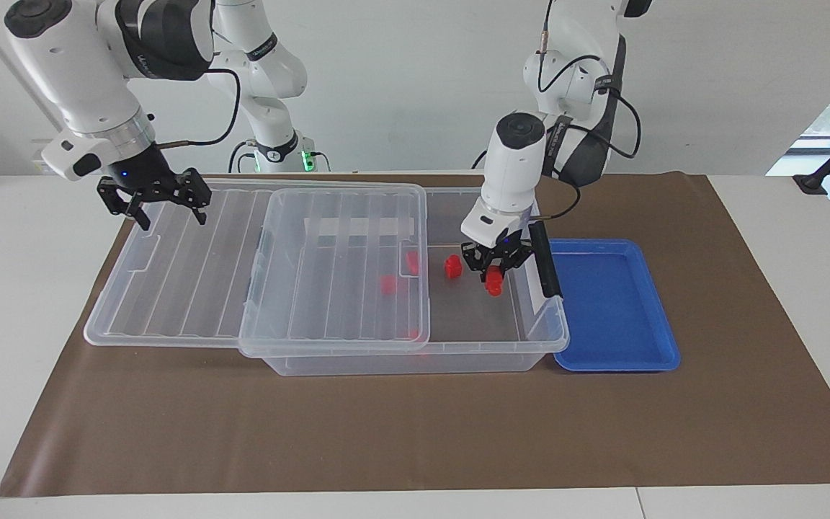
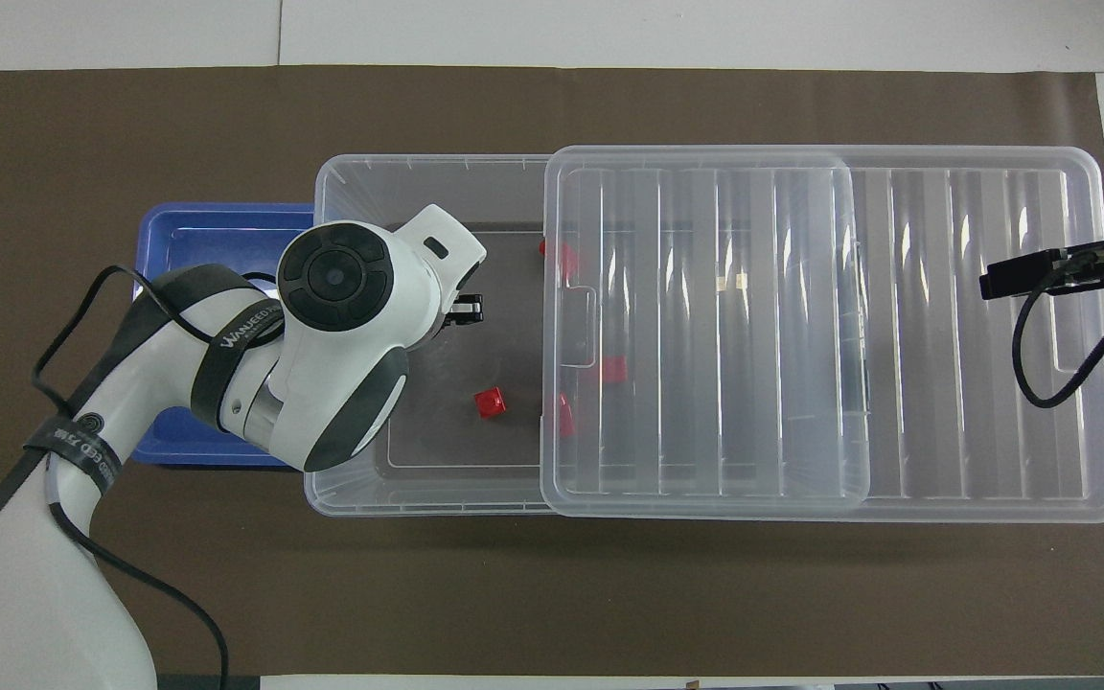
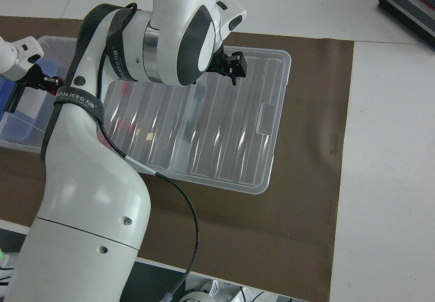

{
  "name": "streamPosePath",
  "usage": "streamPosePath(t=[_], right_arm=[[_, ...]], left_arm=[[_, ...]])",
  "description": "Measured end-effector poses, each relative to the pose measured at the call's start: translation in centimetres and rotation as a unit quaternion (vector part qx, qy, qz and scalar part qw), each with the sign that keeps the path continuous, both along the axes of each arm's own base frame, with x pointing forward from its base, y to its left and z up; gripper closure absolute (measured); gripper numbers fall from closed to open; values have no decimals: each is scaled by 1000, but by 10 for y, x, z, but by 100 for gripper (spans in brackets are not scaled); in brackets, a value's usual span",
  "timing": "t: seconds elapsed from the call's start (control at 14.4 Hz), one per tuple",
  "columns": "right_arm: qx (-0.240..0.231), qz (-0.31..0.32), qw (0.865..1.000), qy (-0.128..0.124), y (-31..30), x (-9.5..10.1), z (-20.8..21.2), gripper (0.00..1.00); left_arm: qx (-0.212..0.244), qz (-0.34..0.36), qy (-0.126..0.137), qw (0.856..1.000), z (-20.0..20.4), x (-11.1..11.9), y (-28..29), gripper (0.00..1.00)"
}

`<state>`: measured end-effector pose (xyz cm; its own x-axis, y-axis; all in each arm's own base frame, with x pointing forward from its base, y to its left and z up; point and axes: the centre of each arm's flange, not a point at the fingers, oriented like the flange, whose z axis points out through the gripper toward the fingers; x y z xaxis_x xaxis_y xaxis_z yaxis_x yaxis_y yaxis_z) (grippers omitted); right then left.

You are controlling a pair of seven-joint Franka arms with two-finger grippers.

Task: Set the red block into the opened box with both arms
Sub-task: 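Carry the red block over the open box with the left gripper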

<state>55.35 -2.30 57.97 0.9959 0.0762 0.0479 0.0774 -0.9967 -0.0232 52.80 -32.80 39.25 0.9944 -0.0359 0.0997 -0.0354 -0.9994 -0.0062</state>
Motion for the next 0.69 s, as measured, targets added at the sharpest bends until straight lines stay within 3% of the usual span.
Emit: streamPosePath(t=[0.28,0.49,0.62,0.69], right_arm=[[0,-10,1000,0,-10,-1,0,0],[0,-19,1000,0,-24,-2,0,0],[-3,-11,1000,-2,-43,-3,-2,18],[-5,-9,1000,-8,-57,-4,-5,32]], left_arm=[[-9,8,0,1000,-55,13,-7,66],[-15,10,-5,1000,-71,18,-9,66],[-15,13,-5,1000,-74,19,-7,66],[-15,14,-6,1000,-74,20,-6,66]])
